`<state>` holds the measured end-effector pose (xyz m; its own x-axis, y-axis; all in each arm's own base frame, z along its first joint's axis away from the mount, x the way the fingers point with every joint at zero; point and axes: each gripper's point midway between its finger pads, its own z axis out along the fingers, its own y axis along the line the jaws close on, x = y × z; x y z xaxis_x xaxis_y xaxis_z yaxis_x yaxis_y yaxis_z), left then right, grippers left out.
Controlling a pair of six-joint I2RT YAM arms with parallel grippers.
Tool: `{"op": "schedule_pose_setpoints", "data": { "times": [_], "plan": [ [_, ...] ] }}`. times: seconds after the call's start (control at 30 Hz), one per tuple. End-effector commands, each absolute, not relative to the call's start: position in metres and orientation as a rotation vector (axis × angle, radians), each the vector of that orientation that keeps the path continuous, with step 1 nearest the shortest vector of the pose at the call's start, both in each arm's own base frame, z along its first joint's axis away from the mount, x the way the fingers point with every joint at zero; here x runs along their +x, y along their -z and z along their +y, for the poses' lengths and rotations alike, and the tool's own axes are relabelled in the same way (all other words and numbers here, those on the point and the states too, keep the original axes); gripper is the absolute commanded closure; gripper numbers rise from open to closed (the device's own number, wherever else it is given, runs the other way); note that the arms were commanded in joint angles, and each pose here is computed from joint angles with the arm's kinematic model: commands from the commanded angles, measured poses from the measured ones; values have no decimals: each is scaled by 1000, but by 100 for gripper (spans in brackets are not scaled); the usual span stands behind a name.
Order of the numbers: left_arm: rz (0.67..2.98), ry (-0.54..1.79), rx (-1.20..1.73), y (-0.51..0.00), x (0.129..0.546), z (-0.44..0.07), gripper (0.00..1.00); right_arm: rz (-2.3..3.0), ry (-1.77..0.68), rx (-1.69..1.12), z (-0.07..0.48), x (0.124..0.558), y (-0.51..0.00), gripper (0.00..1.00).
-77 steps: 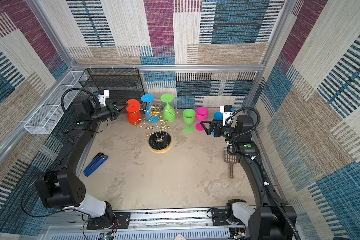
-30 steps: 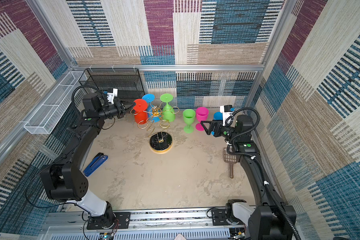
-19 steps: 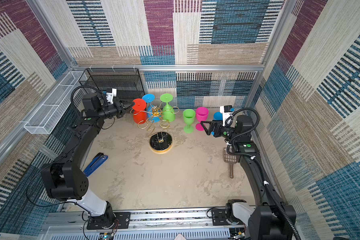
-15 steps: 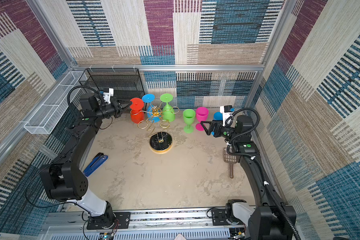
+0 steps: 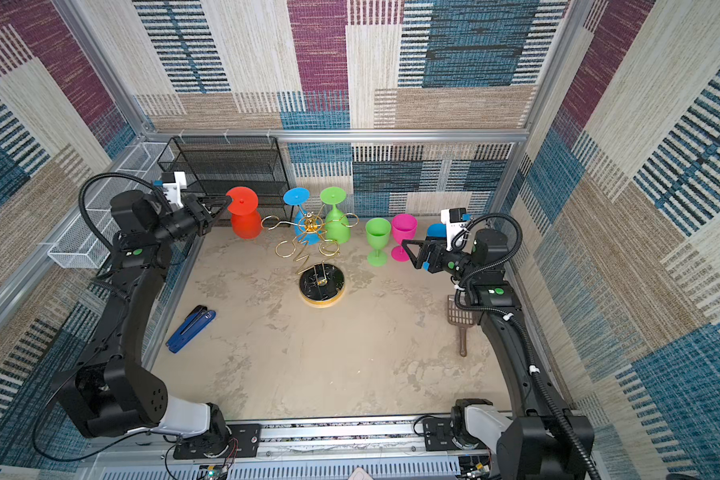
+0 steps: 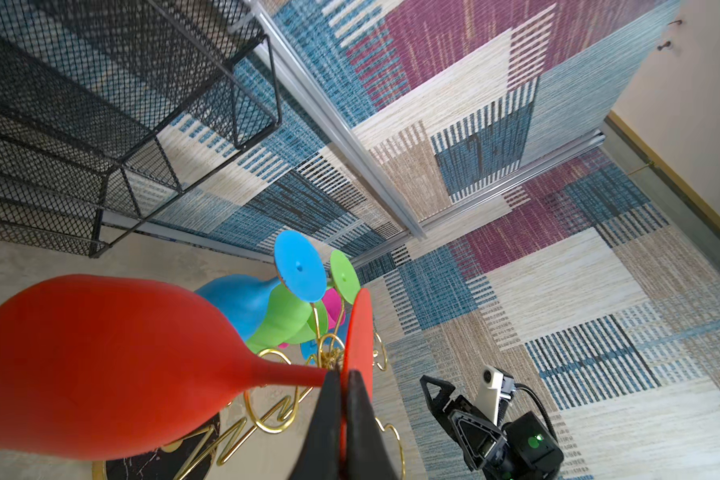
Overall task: Take the wine glass off the wine glass rack
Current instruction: 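Raise the red glass with the left gripper while the right gripper reaches toward it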
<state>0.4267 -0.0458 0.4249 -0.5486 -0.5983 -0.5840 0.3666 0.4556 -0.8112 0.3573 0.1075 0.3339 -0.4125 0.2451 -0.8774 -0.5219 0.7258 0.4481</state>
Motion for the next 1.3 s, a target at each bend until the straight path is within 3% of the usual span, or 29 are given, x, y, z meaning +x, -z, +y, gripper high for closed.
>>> {"op": "schedule_pose_setpoints", "data": {
  "times": [0.0, 0.23, 0.57, 0.83, 1.27],
  "plan": [
    [1663, 1312, -113, -462, 406, -49, 100, 1728, -823, -277, 109, 357, -356, 1],
    [1597, 1424, -4, -506, 370, -65, 100, 1603, -767, -382, 127, 354, -396, 1],
    [1506, 1552, 106, -549, 332, -81, 100, 1370, -744, -667, 218, 330, -448, 1],
    [1544, 1673, 184, -545, 323, -122, 100, 1155, -747, -845, 273, 304, -471, 1],
    [1567, 1837, 327, -541, 310, -177, 100, 1120, -718, -934, 322, 329, -462, 1]
  ]
}}
